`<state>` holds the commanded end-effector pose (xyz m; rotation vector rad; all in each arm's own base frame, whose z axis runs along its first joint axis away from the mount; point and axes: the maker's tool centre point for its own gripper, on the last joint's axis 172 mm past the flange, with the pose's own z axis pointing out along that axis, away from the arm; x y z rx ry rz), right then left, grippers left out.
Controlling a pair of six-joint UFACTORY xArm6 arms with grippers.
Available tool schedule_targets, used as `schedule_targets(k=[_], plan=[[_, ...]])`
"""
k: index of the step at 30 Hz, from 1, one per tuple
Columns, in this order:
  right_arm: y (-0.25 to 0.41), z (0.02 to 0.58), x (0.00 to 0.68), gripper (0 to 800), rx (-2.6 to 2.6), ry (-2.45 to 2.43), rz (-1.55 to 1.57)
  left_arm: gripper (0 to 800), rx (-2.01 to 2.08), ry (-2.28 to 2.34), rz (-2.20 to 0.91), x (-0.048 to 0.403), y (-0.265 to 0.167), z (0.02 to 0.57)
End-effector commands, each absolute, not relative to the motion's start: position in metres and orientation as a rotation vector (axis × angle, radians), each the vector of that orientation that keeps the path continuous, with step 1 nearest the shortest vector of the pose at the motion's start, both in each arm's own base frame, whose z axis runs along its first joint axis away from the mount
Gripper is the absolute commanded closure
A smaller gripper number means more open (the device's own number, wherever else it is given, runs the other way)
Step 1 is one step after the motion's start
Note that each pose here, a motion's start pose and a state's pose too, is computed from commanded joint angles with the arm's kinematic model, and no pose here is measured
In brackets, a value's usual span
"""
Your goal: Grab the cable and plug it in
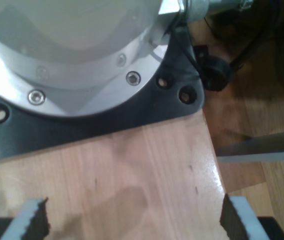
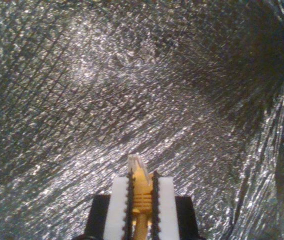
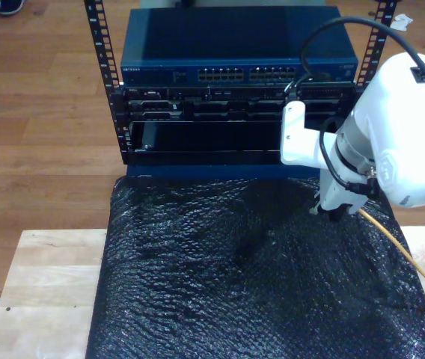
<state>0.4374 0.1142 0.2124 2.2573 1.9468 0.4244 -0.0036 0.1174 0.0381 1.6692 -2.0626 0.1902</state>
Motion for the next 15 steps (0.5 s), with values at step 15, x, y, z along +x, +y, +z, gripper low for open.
schedule_targets(k=[15], plan=[[0.128, 0.211, 0.464, 800, 1.95, 1.881, 0.775, 0, 1.669, -2.063, 0.19, -0.004, 0.117, 0.038]])
